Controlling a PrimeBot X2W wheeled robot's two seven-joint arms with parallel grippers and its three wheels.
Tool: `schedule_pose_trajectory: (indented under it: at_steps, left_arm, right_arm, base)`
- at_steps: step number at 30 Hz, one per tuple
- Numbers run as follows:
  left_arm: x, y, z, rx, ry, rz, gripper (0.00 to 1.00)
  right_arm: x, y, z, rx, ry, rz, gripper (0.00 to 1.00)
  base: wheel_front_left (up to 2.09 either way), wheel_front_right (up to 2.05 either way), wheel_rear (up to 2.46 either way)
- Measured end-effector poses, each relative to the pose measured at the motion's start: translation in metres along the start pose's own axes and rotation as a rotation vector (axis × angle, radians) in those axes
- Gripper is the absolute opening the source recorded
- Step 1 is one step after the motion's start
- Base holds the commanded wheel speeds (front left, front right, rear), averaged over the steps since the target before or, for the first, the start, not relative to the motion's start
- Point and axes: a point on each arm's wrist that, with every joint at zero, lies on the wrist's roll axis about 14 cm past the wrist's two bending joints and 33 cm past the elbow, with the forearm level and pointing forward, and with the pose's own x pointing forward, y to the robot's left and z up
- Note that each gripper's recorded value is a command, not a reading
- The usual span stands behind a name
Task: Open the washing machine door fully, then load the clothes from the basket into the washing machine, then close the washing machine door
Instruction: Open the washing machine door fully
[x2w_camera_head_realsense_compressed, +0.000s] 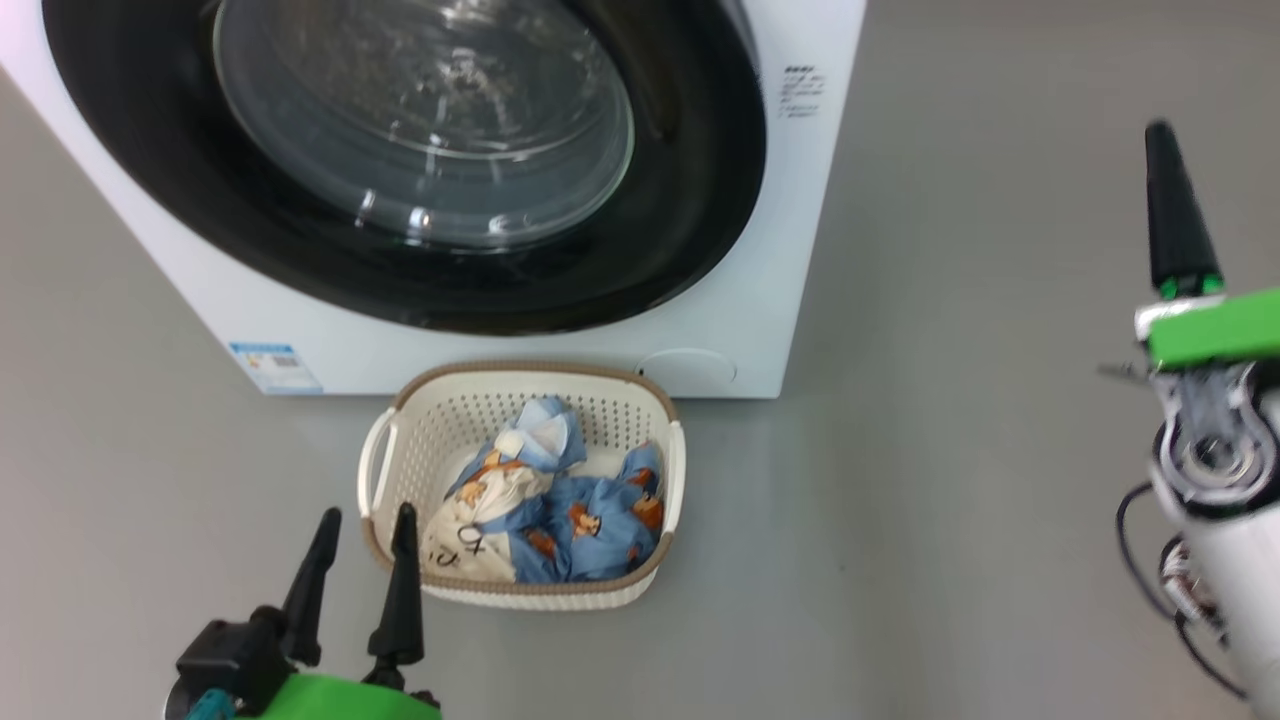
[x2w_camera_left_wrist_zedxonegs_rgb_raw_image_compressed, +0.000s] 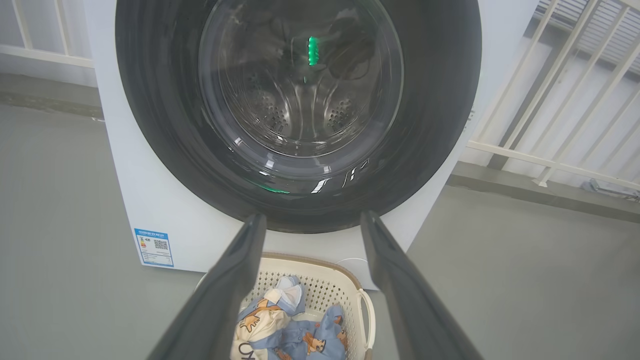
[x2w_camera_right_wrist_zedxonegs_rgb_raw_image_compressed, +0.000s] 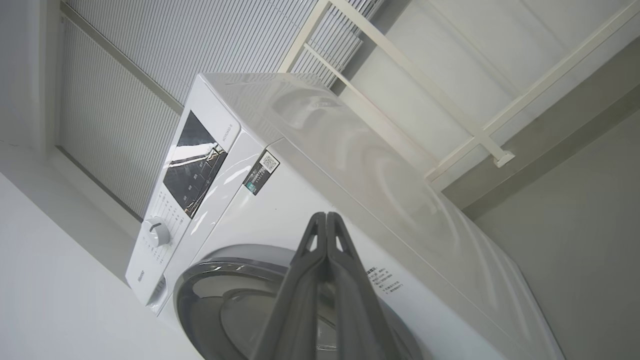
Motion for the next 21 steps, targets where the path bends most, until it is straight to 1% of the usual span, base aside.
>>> schedule_pose_trajectory:
  at_steps: [2, 6, 8, 11, 14, 15, 16, 21]
  left_arm:
    - [0.003, 0.000, -0.002, -0.012, 0.004, 0.000, 1.00]
    - [0.012, 0.002, -0.003, -0.034, 0.006, 0.013, 1.00]
    - [0.016, 0.003, -0.004, -0.038, 0.010, 0.019, 1.00]
    - [0.021, 0.005, -0.007, -0.043, 0.018, 0.025, 1.00]
    - [0.026, 0.009, -0.010, -0.052, 0.024, 0.037, 1.00]
    - [0.026, 0.009, -0.010, -0.052, 0.024, 0.037, 1.00]
    - [0.027, 0.010, -0.011, -0.057, 0.026, 0.043, 1.00]
    - [0.032, 0.017, -0.015, -0.062, 0.035, 0.065, 1.00]
  right_arm:
    - [0.014, 0.007, -0.003, 0.065, 0.038, 0.027, 0.00]
    - [0.040, 0.019, -0.009, 0.082, 0.114, 0.089, 0.00]
    - [0.049, 0.022, -0.020, 0.083, 0.179, 0.111, 0.00]
    - [0.061, 0.023, -0.039, 0.095, 0.281, 0.131, 0.00]
    - [0.072, 0.021, -0.052, 0.123, 0.354, 0.139, 0.00]
    - [0.072, 0.021, -0.052, 0.123, 0.354, 0.139, 0.00]
    - [0.075, 0.019, -0.058, 0.120, 0.386, 0.142, 0.00]
    - [0.086, 0.017, -0.090, 0.171, 0.538, 0.157, 0.00]
  base:
    - [0.00, 0.00, 0.00]
    - [0.00, 0.00, 0.00]
    - [0.00, 0.00, 0.00]
    - [0.00, 0.00, 0.00]
    - [0.00, 0.00, 0.00]
    - [0.00, 0.00, 0.00]
    - [0.00, 0.00, 0.00]
    - [0.00, 0.00, 0.00]
